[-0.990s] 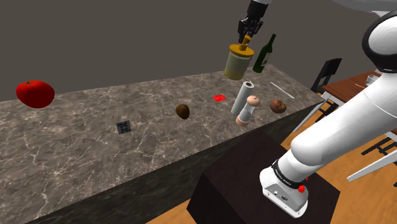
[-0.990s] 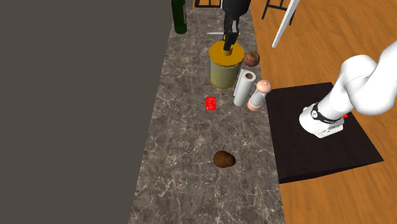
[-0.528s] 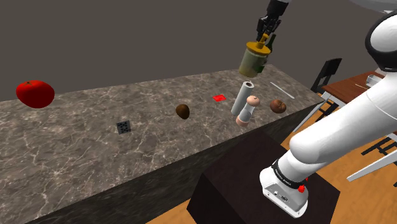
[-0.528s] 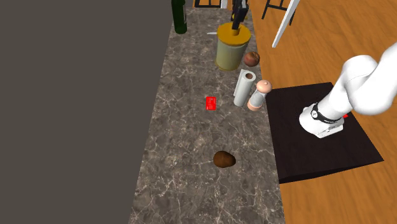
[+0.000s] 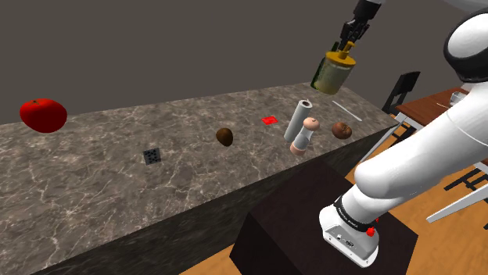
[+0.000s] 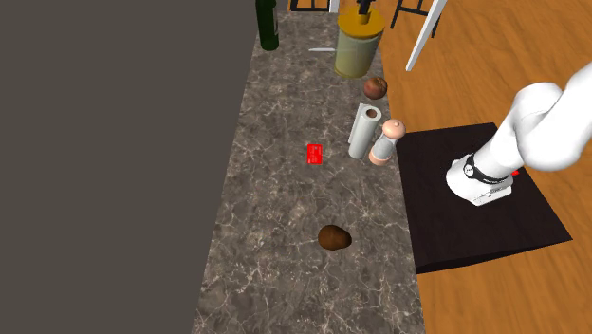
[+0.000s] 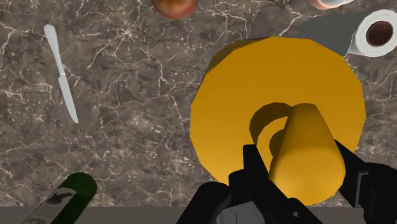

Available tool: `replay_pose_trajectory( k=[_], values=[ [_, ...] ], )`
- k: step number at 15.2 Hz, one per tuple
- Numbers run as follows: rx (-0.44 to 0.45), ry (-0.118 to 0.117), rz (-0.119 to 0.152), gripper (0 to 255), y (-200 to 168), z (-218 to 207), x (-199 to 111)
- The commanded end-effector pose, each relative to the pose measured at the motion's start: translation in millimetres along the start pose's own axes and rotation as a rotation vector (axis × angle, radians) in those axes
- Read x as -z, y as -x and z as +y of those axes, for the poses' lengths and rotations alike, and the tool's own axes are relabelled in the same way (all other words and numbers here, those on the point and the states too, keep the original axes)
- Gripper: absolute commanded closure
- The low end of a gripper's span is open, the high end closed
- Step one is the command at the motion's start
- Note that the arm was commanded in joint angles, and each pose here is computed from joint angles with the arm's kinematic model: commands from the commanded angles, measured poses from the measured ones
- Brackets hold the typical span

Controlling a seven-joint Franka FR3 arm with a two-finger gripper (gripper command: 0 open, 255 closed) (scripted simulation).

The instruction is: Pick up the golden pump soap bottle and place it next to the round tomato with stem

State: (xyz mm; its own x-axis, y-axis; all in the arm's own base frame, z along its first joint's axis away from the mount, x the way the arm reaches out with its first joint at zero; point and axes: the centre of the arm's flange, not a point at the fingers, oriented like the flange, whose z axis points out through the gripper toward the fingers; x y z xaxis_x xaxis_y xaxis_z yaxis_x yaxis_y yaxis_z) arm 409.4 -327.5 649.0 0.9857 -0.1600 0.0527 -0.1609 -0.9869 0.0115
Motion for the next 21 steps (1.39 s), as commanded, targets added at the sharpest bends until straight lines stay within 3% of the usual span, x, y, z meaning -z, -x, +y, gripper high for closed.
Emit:
replay_pose_trajectory(
  k=[1, 17, 21],
  values=[
    [0.002, 0.0, 0.001, 255, 11, 24, 7],
    [0.002, 0.0, 0.001, 255, 88, 221, 46],
    [0.002, 0.0, 0.001, 255, 89, 221, 25]
  ],
)
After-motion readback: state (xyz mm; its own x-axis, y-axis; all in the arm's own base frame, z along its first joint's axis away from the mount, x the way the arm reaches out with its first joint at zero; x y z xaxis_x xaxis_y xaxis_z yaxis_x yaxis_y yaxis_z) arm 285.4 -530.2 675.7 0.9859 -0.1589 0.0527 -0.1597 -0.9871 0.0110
